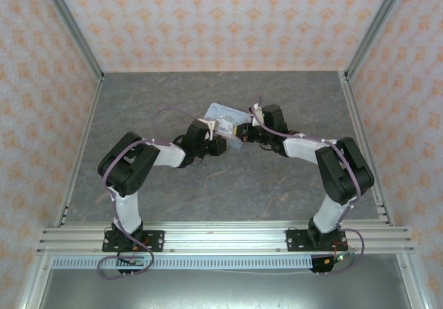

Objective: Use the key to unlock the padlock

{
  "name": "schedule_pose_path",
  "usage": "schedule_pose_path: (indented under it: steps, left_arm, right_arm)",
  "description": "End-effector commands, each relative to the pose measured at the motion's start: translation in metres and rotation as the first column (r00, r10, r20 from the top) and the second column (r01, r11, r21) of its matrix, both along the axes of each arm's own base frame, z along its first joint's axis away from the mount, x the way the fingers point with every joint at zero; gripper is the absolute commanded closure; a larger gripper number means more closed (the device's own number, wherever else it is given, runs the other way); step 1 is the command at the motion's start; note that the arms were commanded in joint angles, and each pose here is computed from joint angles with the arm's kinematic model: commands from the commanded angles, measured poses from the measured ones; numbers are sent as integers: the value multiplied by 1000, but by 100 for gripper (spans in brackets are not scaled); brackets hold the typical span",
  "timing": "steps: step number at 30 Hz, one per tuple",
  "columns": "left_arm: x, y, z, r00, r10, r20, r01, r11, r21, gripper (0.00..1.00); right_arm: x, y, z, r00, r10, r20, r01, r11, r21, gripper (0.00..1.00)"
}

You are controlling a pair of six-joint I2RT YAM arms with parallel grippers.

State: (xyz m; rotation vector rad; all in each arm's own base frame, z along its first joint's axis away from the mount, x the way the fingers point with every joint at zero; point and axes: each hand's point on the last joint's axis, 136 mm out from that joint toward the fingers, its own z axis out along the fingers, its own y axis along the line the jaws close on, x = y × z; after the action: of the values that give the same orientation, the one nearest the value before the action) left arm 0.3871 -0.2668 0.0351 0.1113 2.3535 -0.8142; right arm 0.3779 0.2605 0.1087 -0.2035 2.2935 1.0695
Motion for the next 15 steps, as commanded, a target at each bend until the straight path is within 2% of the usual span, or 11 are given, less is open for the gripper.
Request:
schedule_pose_path:
  steps: [1, 7, 12, 15]
  left_arm:
    - [5, -9, 26, 999, 10, 34, -8, 997, -74, 73]
    - [-1, -15, 41, 999, 31, -43, -38, 985, -171, 73]
    - [-6, -19, 47, 989, 38, -143, -68, 976, -207, 78]
    - [-10, -21, 51, 981, 38, -190, -81, 971, -224, 79]
  right_arm:
    - [-6, -7, 17, 999, -2, 48, 2, 1000, -18, 100]
    - [-38, -23, 27, 993, 52, 102, -43, 995, -86, 100]
    - [-75, -36, 26, 984, 110, 139, -90, 986, -141, 100]
    - [-93, -35, 17, 976, 159, 151, -124, 968, -217, 100]
